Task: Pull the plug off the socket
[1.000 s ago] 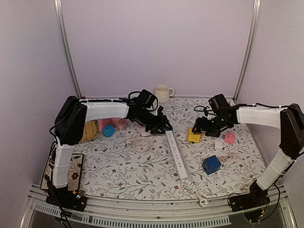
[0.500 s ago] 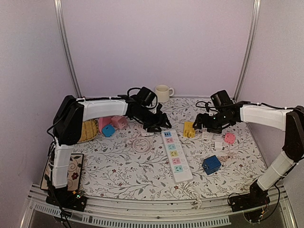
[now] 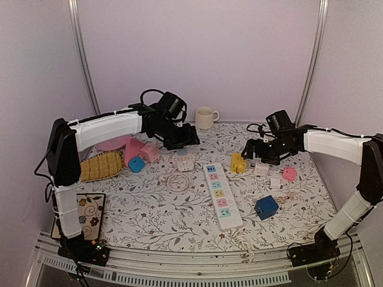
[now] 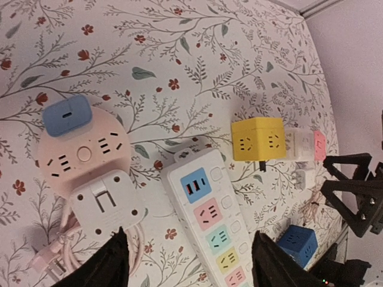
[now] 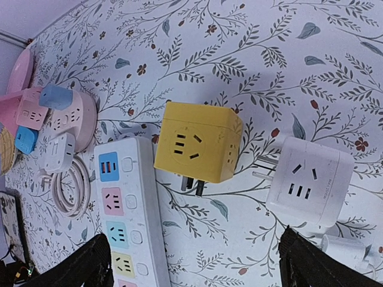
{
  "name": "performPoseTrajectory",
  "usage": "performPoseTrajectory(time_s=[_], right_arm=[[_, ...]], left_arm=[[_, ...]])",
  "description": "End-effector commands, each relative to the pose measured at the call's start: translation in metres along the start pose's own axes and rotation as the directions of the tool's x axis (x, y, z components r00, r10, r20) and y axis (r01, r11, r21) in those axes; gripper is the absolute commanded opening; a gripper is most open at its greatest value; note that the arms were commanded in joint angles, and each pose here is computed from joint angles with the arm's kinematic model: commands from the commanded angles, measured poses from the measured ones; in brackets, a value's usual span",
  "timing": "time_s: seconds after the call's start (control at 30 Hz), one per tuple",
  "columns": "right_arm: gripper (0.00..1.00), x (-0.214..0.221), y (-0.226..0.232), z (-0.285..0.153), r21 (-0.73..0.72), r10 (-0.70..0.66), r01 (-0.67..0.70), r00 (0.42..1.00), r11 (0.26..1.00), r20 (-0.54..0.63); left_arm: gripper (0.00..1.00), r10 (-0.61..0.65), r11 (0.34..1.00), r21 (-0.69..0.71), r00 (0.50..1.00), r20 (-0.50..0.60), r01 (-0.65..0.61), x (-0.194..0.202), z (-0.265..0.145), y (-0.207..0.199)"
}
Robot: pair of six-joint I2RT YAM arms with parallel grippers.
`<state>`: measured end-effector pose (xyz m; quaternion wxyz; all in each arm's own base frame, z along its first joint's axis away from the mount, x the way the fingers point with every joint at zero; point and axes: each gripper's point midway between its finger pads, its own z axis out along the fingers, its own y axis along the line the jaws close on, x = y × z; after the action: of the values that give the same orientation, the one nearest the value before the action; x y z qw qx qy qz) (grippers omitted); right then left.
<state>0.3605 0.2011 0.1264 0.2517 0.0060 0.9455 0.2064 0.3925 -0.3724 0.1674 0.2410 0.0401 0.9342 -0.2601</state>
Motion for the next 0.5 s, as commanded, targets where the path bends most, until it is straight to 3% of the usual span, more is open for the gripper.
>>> performPoseTrajectory(time_s=[0.0,0.47], right_arm=[[0.99,-0.015,0.014,-0.015,-0.037,-0.018,0.020,0.999,0.999,0.048],[0.99,-0.010,0.014,-0.025,-0.046,-0.006,0.008,0.998,0.999,0.056]], left_arm=[[0.72,0.007,0.983,-0.183,1.000,0.015,-0.004,-0.012,0.004,0.043],[0.72,-0.025,0.889,-0.456,0.999,0.031,0.036,-0.033,0.051,0.089]])
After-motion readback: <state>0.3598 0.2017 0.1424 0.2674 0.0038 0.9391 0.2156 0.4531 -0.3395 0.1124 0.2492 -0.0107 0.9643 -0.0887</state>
